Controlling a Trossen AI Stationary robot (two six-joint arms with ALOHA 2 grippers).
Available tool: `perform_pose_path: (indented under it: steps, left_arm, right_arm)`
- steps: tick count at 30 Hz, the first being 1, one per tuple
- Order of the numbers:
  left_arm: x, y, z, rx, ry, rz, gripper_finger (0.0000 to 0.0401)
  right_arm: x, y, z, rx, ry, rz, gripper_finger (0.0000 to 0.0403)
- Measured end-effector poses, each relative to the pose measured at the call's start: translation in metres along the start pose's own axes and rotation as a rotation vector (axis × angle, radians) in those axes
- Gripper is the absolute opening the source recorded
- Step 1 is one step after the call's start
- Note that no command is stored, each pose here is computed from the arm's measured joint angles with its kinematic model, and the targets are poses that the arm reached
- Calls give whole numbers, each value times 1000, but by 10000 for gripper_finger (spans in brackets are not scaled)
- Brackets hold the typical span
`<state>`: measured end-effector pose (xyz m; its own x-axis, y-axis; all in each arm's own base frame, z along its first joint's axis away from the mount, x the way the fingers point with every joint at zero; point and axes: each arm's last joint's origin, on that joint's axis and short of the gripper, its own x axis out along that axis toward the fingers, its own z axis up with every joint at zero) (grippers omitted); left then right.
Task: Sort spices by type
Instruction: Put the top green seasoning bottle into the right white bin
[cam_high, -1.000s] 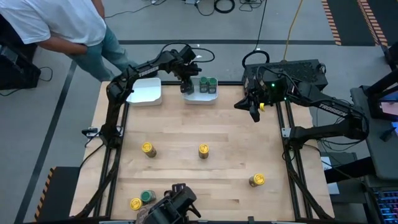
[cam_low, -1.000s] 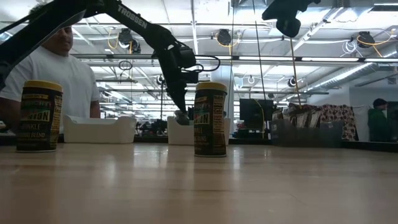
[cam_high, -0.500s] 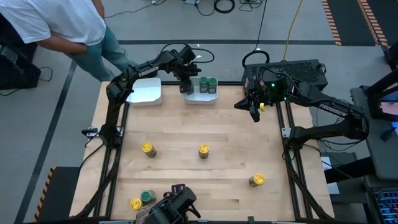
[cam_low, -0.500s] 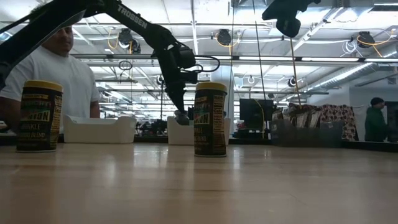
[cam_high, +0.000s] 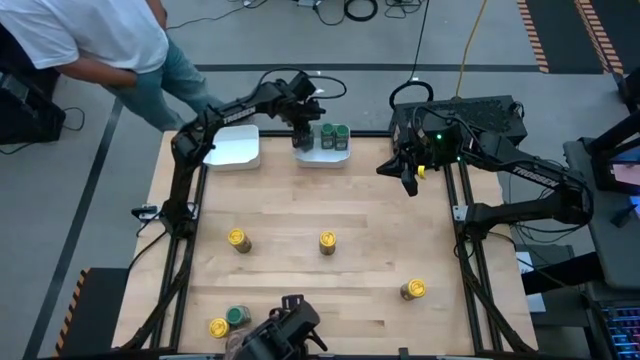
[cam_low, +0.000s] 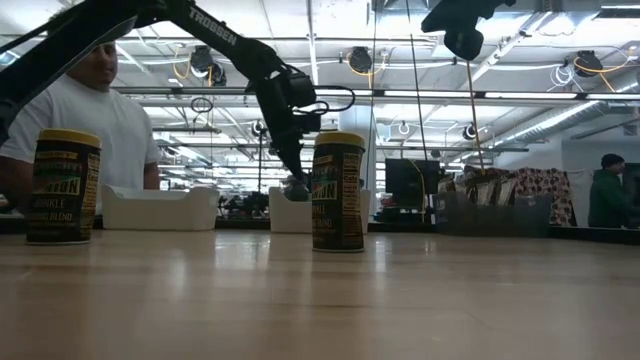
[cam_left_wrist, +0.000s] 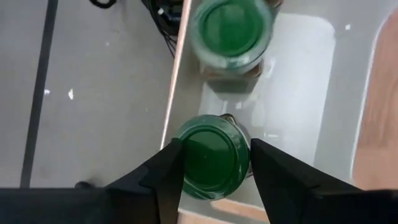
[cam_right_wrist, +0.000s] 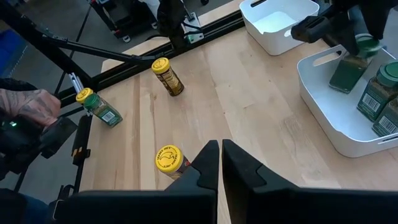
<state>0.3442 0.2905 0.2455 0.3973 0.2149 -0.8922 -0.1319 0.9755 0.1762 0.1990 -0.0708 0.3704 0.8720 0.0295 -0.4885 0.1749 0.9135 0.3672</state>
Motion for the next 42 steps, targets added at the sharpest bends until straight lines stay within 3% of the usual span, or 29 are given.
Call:
perform_pose_path:
  steps: [11, 21, 29, 37, 42]
  left_arm:
    - [1, -11, 11, 87, -32, 3, 182]
    - [-3, -11, 12, 57, -31, 27, 182]
    - [-25, -13, 20, 34, -49, -31, 182]
    - [-42, -13, 3, -24, 68, -94, 181]
    - [-45, -7, -4, -53, 94, -97, 154]
  right_arm:
    - [0, 0, 0, 0, 0, 0, 0]
    - [0, 0, 0, -13, 1, 0, 0]
    - [0, 0, 0, -23, 1, 0, 0]
    - [0, 0, 0, -27, 1, 0, 0]
    - [0, 0, 0, -45, 0, 0, 0]
